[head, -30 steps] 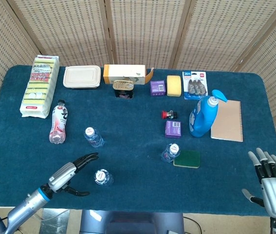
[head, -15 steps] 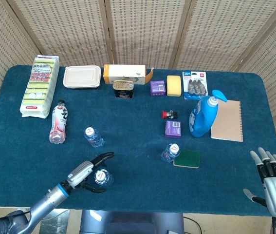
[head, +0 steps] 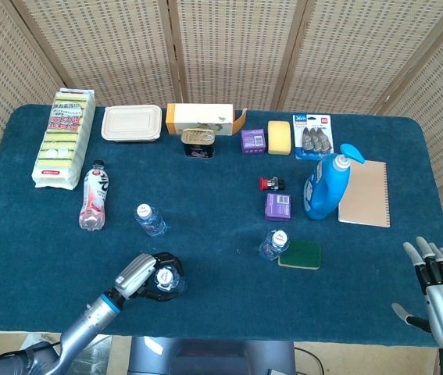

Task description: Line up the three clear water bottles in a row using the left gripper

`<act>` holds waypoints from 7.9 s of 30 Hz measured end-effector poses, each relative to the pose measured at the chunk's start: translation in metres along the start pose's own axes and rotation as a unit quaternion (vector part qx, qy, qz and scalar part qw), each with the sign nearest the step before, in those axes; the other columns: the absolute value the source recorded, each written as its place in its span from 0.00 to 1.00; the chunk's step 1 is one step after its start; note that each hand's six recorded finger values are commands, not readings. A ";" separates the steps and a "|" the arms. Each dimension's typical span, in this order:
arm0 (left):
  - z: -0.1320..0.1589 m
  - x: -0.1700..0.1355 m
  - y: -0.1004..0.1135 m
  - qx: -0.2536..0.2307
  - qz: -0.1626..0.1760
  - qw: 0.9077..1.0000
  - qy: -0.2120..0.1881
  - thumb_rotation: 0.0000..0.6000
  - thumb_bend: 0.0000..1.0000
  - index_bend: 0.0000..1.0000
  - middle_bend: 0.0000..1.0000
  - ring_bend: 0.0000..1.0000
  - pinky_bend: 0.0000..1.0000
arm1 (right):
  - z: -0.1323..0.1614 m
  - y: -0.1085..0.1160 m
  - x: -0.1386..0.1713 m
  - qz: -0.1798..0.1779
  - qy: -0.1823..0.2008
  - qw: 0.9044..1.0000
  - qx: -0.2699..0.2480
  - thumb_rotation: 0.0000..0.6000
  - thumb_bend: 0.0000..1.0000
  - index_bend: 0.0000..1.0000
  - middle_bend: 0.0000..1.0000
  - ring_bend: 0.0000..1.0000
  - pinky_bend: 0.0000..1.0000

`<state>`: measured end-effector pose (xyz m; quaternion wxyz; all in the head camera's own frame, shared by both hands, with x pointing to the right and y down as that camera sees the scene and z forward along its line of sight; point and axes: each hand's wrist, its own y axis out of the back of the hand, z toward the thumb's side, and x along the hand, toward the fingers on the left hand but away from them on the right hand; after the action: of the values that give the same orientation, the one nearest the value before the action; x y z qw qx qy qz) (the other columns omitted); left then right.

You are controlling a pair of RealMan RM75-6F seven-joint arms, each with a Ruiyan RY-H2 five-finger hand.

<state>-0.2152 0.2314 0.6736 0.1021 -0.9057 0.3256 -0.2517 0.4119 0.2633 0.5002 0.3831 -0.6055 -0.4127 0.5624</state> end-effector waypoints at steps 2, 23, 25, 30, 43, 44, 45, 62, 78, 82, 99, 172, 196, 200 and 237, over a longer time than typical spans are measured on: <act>0.004 0.005 0.006 -0.001 0.010 1.000 -0.006 1.00 0.26 0.48 0.51 0.35 0.46 | 0.000 0.000 0.000 0.001 0.000 1.000 0.000 1.00 0.00 0.00 0.00 0.00 0.00; 0.046 0.119 0.020 -0.003 0.008 1.000 -0.008 1.00 0.25 0.48 0.51 0.35 0.46 | 0.001 -0.007 -0.005 0.016 0.002 1.000 0.001 1.00 0.00 0.00 0.00 0.00 0.00; 0.047 0.127 0.015 0.000 0.000 1.000 -0.005 1.00 0.25 0.48 0.51 0.35 0.46 | 0.000 -0.007 -0.006 0.017 0.001 1.000 0.000 1.00 0.00 0.00 0.00 0.00 0.00; 0.046 0.141 0.003 0.002 -0.015 1.000 0.001 1.00 0.25 0.48 0.51 0.35 0.46 | -0.004 -0.006 -0.009 0.016 -0.006 1.000 -0.003 1.00 0.00 0.00 0.00 0.00 0.00; 0.042 0.156 -0.014 0.008 -0.020 1.000 0.005 1.00 0.24 0.48 0.51 0.35 0.46 | -0.009 -0.004 -0.012 0.019 -0.010 1.000 -0.012 1.00 0.00 0.00 0.00 0.00 0.00; 0.043 0.157 -0.013 0.008 -0.019 1.000 0.005 1.00 0.25 0.48 0.51 0.35 0.46 | -0.010 -0.004 -0.013 0.019 -0.011 1.000 -0.013 1.00 0.00 0.00 0.00 0.00 0.00; 0.043 0.157 -0.013 0.007 -0.019 1.000 0.005 1.00 0.25 0.48 0.51 0.35 0.46 | -0.010 -0.004 -0.013 0.019 -0.011 1.000 -0.013 1.00 0.00 0.00 0.00 0.00 0.00; 0.039 0.159 -0.028 0.021 -0.029 0.999 0.013 1.00 0.25 0.11 0.09 0.07 0.33 | -0.010 -0.003 -0.013 0.018 -0.010 1.000 -0.013 1.00 0.00 0.00 0.00 0.00 0.00; 0.047 0.153 -0.022 0.007 -0.021 1.000 -0.013 1.00 0.21 0.00 0.00 0.00 0.20 | -0.009 -0.003 -0.012 0.019 -0.008 1.000 -0.010 1.00 0.00 0.00 0.00 0.00 0.00; 0.058 0.147 -0.009 -0.004 0.002 0.999 -0.033 1.00 0.21 0.00 0.00 0.00 0.20 | -0.006 -0.003 -0.011 0.019 -0.002 1.000 -0.009 1.00 0.00 0.00 0.00 0.00 0.00; 0.121 0.081 0.108 0.004 0.117 0.986 -0.116 1.00 0.09 0.00 0.00 0.00 0.09 | 0.000 -0.004 -0.008 0.019 0.006 1.000 -0.004 1.00 0.00 0.00 0.00 0.00 0.00; -0.054 0.054 0.047 -0.028 0.073 0.996 0.034 1.00 0.26 0.50 0.47 0.40 0.44 | 0.010 -0.011 -0.006 0.041 0.024 0.999 -0.006 1.00 0.00 0.00 0.00 0.00 0.00; -0.035 0.068 0.001 0.012 0.024 1.000 0.017 1.00 0.26 0.50 0.47 0.40 0.44 | 0.009 -0.012 -0.007 0.043 0.024 0.999 -0.007 1.00 0.00 0.00 0.00 0.00 0.00; -0.037 0.068 0.000 0.012 0.023 1.000 0.018 1.00 0.26 0.50 0.47 0.40 0.44 | 0.009 -0.012 -0.007 0.043 0.024 0.999 -0.006 1.00 0.00 0.00 0.00 0.00 0.00; -0.027 0.082 -0.004 0.020 0.014 1.000 0.012 1.00 0.26 0.42 0.35 0.23 0.39 | 0.008 -0.010 -0.006 0.044 0.025 0.999 -0.011 1.00 0.00 0.00 0.00 0.00 0.00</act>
<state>-0.1725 0.1812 0.7300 0.1203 -0.8957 0.3343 -0.2672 0.4027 0.2612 0.5115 0.3621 -0.6411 -0.3818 0.5587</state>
